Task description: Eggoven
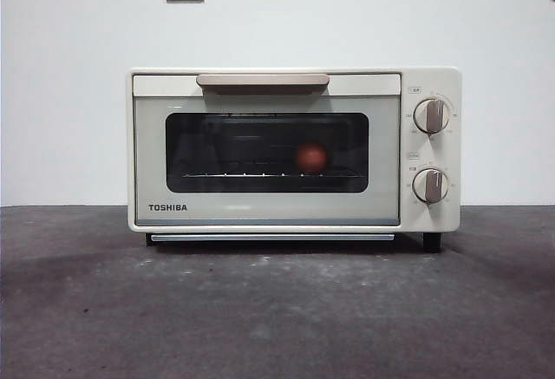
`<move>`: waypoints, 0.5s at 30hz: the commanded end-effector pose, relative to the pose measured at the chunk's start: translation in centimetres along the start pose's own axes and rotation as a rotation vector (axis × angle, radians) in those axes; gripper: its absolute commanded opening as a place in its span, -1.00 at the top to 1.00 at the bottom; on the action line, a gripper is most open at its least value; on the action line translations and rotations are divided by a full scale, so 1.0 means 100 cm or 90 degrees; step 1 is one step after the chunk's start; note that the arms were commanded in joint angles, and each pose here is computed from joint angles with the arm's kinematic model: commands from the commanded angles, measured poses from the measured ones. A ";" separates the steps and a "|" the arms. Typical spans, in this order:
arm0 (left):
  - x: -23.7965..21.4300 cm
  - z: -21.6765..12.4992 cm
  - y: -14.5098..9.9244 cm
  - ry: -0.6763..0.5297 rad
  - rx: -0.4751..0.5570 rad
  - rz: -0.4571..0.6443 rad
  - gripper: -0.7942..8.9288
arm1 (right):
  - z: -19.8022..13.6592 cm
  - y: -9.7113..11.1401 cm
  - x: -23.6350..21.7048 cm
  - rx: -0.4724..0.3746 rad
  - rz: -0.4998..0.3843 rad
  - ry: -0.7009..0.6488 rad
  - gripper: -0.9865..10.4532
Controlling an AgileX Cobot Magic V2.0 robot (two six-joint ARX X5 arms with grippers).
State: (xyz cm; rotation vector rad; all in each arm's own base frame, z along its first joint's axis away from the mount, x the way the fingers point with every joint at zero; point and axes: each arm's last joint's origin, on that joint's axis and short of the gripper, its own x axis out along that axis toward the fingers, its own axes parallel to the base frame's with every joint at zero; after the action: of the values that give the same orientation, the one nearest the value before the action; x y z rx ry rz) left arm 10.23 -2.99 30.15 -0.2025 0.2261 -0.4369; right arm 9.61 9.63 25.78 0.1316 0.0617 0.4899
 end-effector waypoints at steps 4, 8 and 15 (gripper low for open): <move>-0.009 0.009 0.003 -0.077 0.144 0.070 0.82 | 0.000 0.001 0.000 -0.007 0.005 -0.003 0.82; -0.013 -0.004 0.013 -0.151 0.174 0.124 0.82 | 0.000 0.001 0.000 -0.007 0.005 -0.003 0.82; -0.010 -0.057 0.032 -0.223 0.208 0.177 0.82 | 0.000 0.001 0.000 -0.007 0.005 -0.003 0.82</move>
State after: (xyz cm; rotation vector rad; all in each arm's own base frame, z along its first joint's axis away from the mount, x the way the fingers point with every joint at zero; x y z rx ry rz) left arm 9.19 -0.60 24.42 0.0525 -0.1440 -0.1626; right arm 9.61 9.63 25.78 0.1316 0.0617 0.4899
